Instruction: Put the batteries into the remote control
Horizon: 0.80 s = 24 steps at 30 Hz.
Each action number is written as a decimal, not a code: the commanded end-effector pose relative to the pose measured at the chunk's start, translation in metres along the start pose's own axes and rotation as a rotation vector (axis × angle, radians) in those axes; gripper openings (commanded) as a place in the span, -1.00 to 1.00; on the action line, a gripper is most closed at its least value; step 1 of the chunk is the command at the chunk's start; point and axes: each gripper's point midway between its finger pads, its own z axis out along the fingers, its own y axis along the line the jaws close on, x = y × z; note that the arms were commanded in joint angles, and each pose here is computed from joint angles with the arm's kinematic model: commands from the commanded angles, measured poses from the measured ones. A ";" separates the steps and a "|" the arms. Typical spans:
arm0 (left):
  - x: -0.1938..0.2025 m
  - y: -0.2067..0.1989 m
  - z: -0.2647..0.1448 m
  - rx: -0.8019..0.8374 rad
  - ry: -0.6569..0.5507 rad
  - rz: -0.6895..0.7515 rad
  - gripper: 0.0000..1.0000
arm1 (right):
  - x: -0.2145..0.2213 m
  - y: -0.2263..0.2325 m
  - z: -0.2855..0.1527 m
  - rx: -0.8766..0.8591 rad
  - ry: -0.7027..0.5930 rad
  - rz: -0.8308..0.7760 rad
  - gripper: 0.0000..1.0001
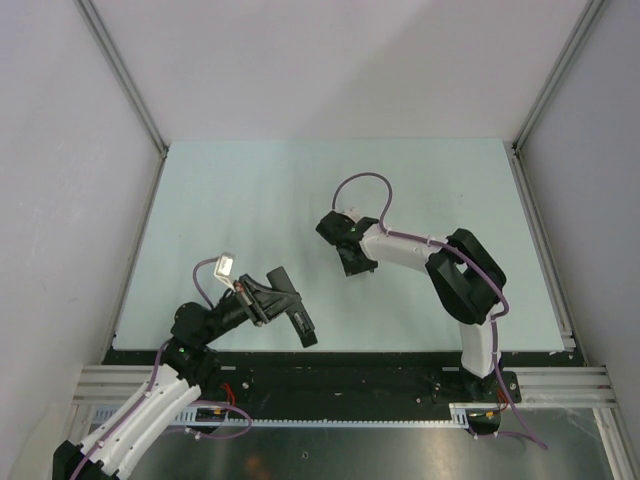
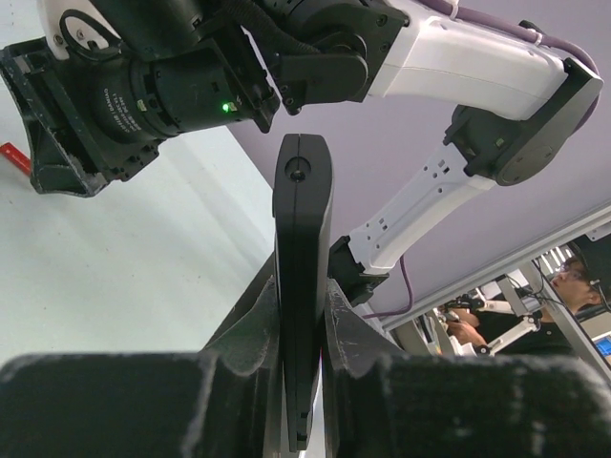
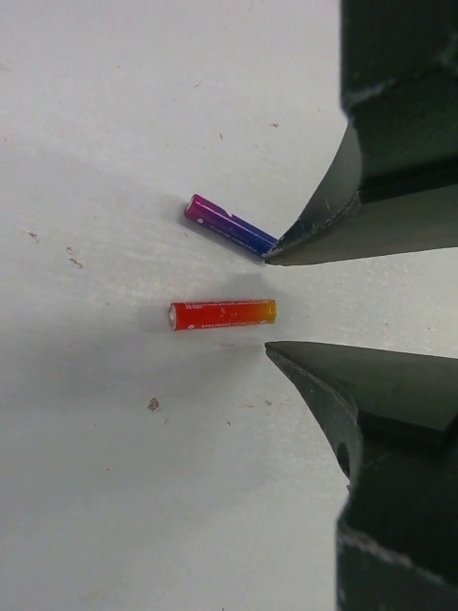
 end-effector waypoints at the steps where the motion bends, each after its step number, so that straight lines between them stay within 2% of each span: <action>1: -0.002 0.003 0.001 -0.002 -0.019 0.020 -1.00 | -0.030 0.002 -0.018 -0.066 -0.074 0.011 -0.16; 12: -0.001 0.007 0.003 -0.020 -0.010 0.018 -1.00 | -0.057 0.009 -0.011 -0.168 -0.007 -0.035 -0.31; 24: -0.001 0.013 0.004 -0.042 -0.006 0.022 -1.00 | -0.038 0.012 0.002 -0.201 0.068 -0.056 -0.21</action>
